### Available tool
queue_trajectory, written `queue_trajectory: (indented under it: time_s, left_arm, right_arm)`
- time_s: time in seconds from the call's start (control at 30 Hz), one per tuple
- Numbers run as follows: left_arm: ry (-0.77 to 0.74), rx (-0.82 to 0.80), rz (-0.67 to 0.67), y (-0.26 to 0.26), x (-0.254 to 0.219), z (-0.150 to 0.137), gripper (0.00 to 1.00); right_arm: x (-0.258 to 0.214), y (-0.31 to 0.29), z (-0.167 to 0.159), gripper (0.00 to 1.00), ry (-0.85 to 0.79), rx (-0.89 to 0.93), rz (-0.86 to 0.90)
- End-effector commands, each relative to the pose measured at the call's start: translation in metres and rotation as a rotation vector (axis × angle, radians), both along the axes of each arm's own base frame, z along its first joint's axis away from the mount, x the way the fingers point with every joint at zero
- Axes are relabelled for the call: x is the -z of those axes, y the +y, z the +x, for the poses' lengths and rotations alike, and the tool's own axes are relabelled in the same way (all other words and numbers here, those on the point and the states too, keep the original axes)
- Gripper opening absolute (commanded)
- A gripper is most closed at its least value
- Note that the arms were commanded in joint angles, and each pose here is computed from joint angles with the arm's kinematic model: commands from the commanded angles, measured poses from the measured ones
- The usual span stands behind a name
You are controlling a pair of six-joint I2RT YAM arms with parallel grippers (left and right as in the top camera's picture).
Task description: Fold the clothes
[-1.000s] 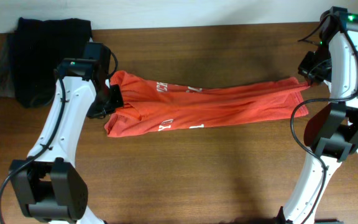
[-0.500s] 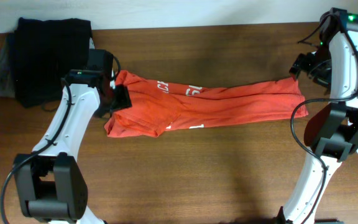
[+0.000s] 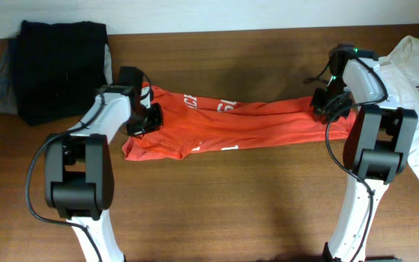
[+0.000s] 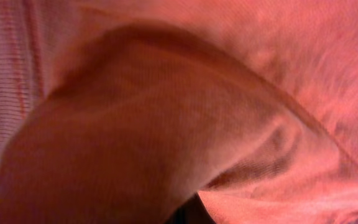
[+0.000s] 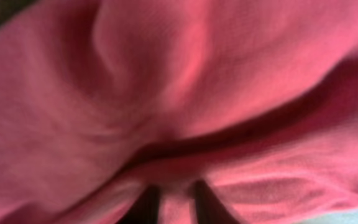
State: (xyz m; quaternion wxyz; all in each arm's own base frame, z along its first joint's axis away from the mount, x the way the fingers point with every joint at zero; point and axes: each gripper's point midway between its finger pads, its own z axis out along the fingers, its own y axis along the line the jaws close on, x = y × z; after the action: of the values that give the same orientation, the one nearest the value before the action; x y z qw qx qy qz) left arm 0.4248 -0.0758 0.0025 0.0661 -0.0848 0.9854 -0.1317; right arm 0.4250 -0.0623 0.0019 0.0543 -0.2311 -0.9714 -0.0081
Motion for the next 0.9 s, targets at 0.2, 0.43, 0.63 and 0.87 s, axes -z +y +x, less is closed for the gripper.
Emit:
queue_trajectory:
  time_s: [0.2,0.43,0.63,0.87]
  left_arm:
    - [0.276,-0.494,0.377,0.175,0.047,-0.056,0.01]
    - [0.093,-0.687,0.442,0.232,-0.051,-0.045,0.01]
    - [-0.098,-0.634,0.222,0.182,-0.134,-0.033,0.64]
    - [-0.007,-0.601,0.224,0.168,-0.122,-0.048,0.99]
  right_arm:
    - [0.023,0.002,-0.016,0.18,0.047,-0.016,-0.025]
    - [-0.039,0.036,0.009,0.55,0.003,-0.109,-0.035]
    - [-0.109,-0.037,0.034,0.98,-0.162,-0.063,-0.068]
    - [-0.050,-0.089,0.008,0.99,-0.155,-0.095,0.118]
